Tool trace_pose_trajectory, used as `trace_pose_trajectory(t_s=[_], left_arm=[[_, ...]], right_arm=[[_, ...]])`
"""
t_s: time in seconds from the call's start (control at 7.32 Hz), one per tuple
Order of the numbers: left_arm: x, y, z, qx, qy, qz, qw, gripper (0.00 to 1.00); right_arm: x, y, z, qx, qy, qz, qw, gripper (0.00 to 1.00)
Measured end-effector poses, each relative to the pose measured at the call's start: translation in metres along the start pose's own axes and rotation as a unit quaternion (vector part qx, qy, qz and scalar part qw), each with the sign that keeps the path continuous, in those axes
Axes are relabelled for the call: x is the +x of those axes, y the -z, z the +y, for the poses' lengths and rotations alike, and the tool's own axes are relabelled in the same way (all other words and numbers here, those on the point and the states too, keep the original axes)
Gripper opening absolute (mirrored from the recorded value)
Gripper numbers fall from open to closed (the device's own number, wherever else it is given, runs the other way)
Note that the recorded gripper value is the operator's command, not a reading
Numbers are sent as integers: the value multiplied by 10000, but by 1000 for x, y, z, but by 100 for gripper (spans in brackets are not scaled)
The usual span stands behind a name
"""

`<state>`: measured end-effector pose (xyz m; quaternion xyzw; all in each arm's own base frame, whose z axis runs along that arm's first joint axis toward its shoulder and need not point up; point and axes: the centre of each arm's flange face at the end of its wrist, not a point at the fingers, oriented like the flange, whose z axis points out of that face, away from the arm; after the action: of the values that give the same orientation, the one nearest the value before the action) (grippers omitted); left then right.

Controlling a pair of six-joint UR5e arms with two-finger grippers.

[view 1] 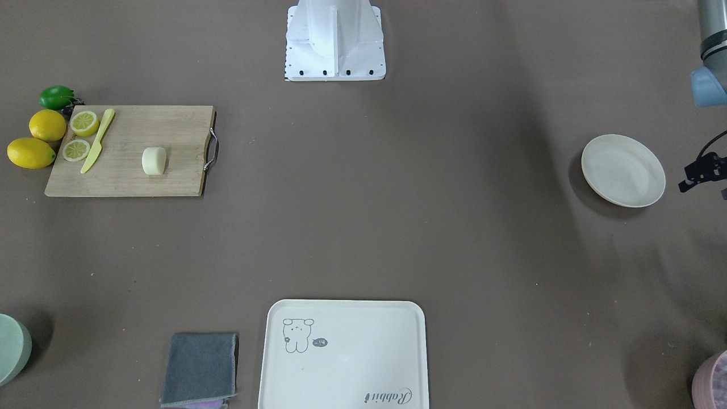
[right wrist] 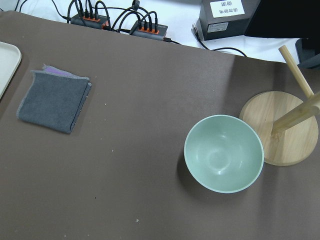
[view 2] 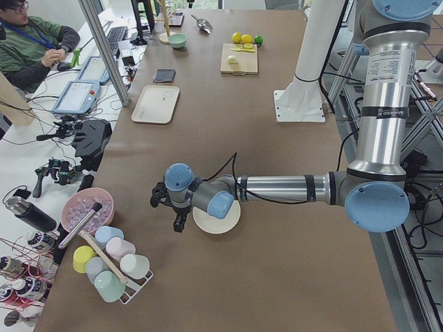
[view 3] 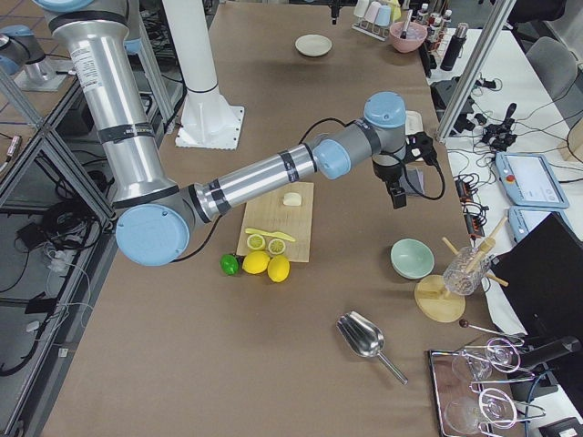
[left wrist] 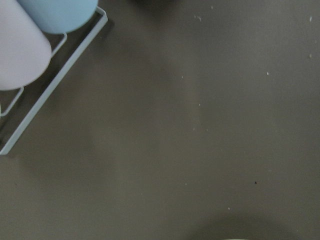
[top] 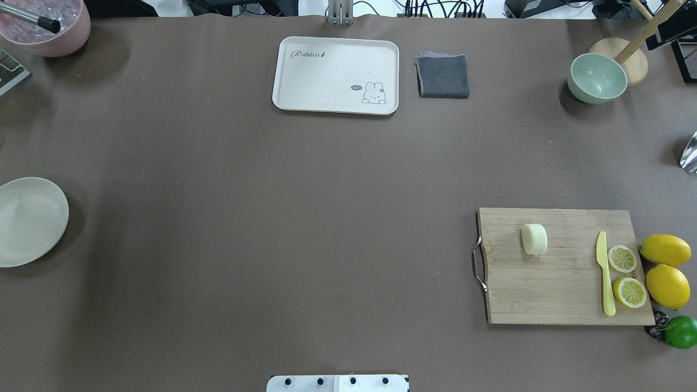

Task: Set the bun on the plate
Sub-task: 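Reach the left gripper to the white plate's rim and grasp it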

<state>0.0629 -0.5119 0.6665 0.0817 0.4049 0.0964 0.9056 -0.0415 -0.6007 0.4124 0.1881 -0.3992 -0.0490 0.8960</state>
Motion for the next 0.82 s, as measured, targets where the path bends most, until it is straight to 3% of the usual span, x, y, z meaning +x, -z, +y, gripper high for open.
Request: trace_pose_trajectory(t_s=[0.27, 0.82], left_arm=[[-16, -17, 26, -225, -415, -1, 9989, 97], [3, -40, 27, -290, -877, 97, 9957, 97]], right_arm=[[-1, 1, 2, 18, 21, 9, 10000, 100], [-4, 5, 4, 45, 49, 0, 10000, 100]])
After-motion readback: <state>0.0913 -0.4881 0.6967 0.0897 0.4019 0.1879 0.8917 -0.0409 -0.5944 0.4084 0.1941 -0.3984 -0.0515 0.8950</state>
